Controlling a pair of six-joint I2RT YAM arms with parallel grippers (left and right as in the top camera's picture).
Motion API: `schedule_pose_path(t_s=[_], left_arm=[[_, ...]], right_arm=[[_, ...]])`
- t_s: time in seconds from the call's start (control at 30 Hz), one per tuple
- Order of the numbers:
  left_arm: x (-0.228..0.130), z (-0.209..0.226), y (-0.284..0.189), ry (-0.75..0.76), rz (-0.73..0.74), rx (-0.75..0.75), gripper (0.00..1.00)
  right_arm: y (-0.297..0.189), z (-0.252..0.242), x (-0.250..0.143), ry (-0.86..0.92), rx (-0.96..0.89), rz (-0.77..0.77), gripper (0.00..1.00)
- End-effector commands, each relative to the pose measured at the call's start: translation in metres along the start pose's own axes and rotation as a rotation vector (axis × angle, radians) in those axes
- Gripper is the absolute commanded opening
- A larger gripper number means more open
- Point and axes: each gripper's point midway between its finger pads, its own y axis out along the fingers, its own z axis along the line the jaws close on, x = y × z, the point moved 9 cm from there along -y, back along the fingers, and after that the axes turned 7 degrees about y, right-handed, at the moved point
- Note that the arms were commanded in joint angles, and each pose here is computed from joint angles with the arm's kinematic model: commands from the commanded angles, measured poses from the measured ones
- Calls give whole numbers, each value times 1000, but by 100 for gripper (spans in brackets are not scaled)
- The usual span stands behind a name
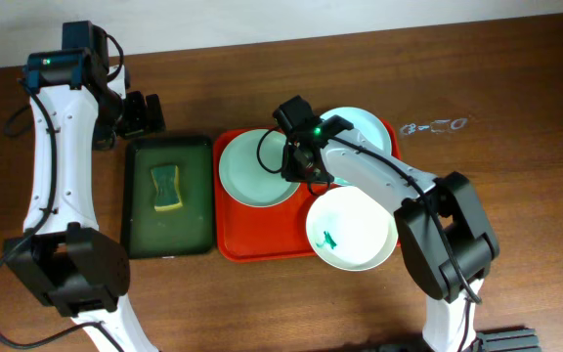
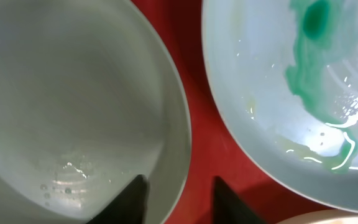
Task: Clean dirty plates on tray and stack at the side
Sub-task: 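Grasp the cleaned plate rim with the right gripper and carry it right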
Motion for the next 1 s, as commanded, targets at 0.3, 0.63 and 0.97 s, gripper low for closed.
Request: schedule_pose_path(t_s=[0.3,0.63,0.97], left_arm=[[0,-1,-7,3,-19,-11,99],[0,-1,-7,3,-19,-11,99],[0,-1,-7,3,-19,-11,99]], right_arm=[[15,-8,-3,39,-25,-18,25],[23,-10,-8,37,0,-9,13],[-2,4,-3,24,131,-16,4]])
